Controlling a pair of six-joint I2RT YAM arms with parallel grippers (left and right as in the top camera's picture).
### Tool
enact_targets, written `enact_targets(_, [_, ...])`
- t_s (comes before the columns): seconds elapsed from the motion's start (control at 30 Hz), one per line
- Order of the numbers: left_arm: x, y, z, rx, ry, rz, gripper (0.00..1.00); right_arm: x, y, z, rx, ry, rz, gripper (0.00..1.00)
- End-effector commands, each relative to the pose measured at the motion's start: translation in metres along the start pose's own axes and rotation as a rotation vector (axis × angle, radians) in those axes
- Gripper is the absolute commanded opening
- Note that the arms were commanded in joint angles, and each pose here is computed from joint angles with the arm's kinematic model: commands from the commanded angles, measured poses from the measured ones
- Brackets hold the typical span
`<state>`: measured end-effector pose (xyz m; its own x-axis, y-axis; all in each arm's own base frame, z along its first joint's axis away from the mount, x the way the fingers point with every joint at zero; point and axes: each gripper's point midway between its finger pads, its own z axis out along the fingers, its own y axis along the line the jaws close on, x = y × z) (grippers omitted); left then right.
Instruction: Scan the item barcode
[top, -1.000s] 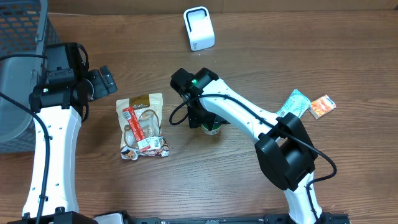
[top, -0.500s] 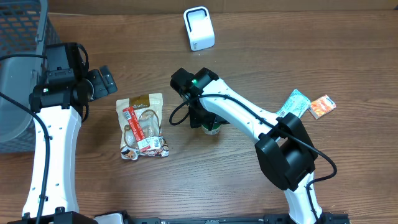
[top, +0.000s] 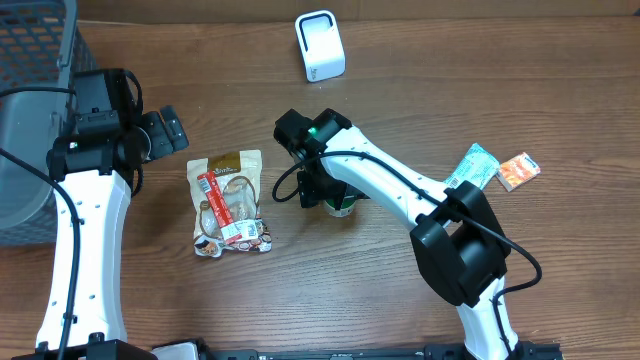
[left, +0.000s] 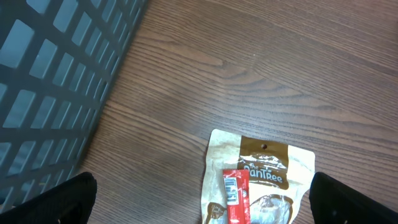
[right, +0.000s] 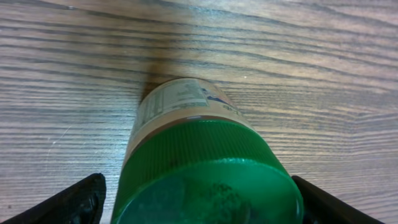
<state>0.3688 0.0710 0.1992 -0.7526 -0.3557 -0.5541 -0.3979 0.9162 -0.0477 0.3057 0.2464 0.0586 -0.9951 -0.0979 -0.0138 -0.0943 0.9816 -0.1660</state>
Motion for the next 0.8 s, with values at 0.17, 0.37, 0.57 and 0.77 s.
enact_targets(0.17, [-0.007, 0.001, -0.005, -0.001, -0.023, 0.011, 1.00, -0.008, -0.002, -0.067, -0.124, -0.135, 0.021, 1.00])
enact_targets(0.37, [-0.007, 0.001, -0.005, -0.001, -0.023, 0.011, 1.00, -0.003, -0.004, -0.053, -0.112, -0.109, 0.062, 0.97])
enact_targets(0.57, [-0.007, 0.001, -0.005, -0.001, -0.023, 0.011, 1.00, -0.006, -0.002, -0.036, -0.122, -0.114, 0.132, 0.96])
enact_targets(0.77, [-0.007, 0.001, -0.005, -0.001, -0.023, 0.011, 1.00, -0.014, -0.013, -0.019, -0.085, -0.139, 0.154, 0.96])
